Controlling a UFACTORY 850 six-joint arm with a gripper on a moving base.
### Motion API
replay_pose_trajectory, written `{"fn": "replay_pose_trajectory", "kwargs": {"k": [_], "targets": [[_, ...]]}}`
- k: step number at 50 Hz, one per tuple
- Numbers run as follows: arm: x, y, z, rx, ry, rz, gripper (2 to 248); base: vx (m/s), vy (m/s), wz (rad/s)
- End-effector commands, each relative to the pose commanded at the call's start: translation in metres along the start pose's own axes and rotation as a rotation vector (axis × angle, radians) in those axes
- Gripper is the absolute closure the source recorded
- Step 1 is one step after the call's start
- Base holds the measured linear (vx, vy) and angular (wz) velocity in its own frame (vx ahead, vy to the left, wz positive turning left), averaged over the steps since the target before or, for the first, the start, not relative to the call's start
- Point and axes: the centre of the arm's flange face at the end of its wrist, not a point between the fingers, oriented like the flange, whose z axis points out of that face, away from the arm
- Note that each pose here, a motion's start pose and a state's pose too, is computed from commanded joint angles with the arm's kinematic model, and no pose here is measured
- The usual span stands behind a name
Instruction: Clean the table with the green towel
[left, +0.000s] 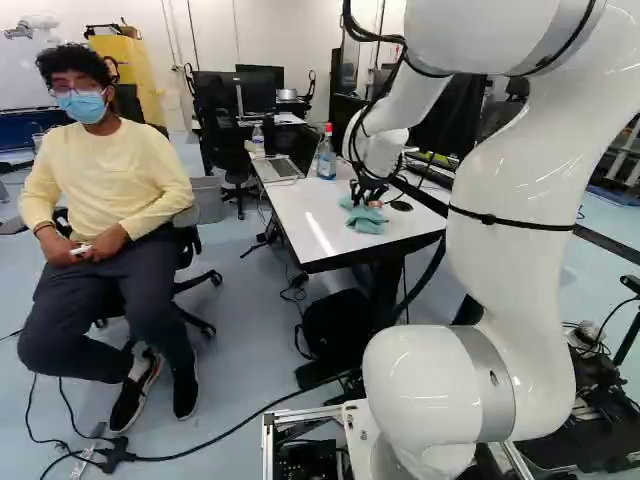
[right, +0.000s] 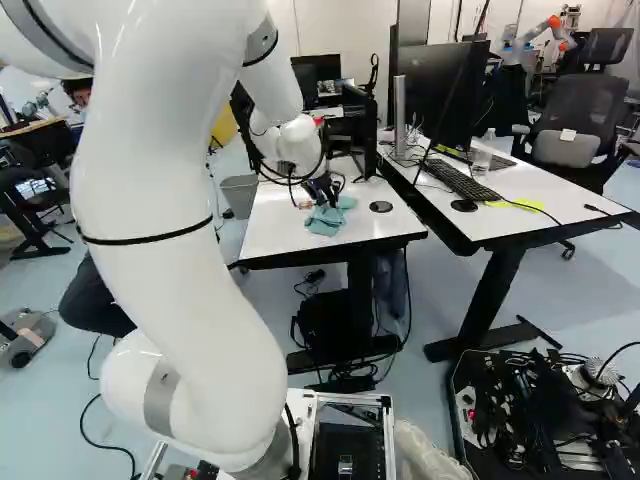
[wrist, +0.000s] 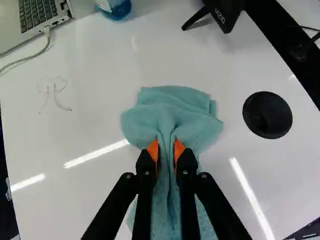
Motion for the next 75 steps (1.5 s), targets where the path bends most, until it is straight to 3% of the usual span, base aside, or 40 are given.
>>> {"fn": "replay_pose_trajectory", "kwargs": {"k": [14,25,49,65,75], "targets": [[-0.016,-0.019,-0.01,0.02,-0.009,-0.032,194,0.0,0.0,0.0],[-0.033,-0.02,-0.021,0.022,-0.017,-0.037,194,0.0,0.0,0.0],[-0.046,0.019,-0.032,-0.019,-0.019,0.028,194,0.0,0.0,0.0],[-0.042,0.046,-0.03,-0.049,-0.016,0.076,194,0.0,0.0,0.0],[-0.03,0.059,-0.023,-0.062,-0.01,0.097,194,0.0,0.0,0.0]]}}
